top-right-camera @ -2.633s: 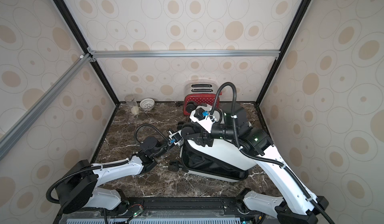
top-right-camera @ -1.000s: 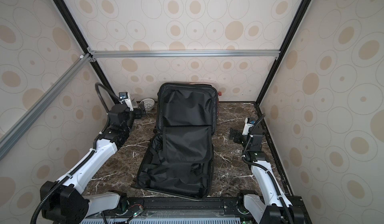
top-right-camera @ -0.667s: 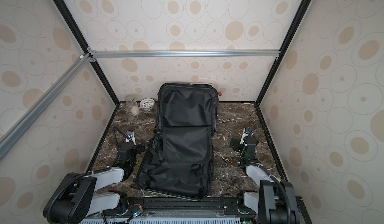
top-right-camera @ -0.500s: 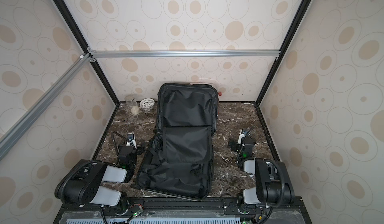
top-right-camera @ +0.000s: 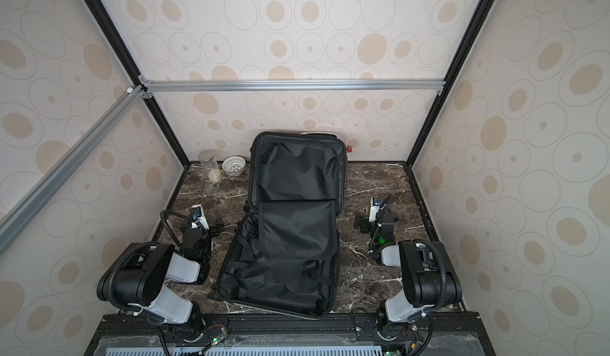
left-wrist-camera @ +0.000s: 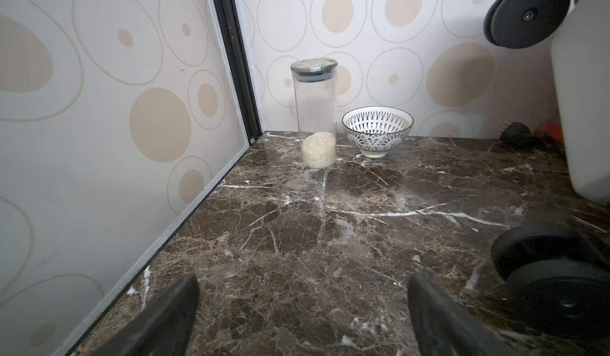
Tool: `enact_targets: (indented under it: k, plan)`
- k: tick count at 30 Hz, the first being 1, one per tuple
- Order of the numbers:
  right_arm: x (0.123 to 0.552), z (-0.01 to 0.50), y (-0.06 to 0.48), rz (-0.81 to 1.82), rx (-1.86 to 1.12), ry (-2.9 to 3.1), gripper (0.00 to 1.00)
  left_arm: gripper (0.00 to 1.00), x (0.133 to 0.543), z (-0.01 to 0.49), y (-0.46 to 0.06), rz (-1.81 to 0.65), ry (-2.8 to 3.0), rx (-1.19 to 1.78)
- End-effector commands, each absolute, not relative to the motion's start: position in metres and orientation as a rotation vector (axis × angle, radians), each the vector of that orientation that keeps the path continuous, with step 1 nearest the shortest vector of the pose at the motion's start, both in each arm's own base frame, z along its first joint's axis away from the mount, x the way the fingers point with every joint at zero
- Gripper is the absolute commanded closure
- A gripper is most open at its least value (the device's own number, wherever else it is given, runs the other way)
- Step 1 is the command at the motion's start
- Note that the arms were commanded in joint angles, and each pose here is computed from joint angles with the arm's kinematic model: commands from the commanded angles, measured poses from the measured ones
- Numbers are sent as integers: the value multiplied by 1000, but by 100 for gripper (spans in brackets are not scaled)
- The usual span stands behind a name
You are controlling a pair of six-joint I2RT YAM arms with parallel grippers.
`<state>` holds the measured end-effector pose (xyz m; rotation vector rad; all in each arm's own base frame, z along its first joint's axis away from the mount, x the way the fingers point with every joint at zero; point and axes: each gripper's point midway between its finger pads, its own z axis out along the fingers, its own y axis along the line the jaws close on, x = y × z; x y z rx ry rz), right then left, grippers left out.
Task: Open the suitcase zippers
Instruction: Reset both arms
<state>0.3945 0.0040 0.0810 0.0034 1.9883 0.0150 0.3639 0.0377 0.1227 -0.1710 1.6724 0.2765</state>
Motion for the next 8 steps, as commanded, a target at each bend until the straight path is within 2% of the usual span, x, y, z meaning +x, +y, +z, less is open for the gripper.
enact_targets:
  k: [1, 8]
  plan:
    - [397, 85, 4, -1, -5, 1975, 0, 1, 371, 132, 35, 260, 1642, -162]
    - [397, 85, 3, -1, -4, 1979, 0, 1, 370, 132, 34, 257, 1642, -162]
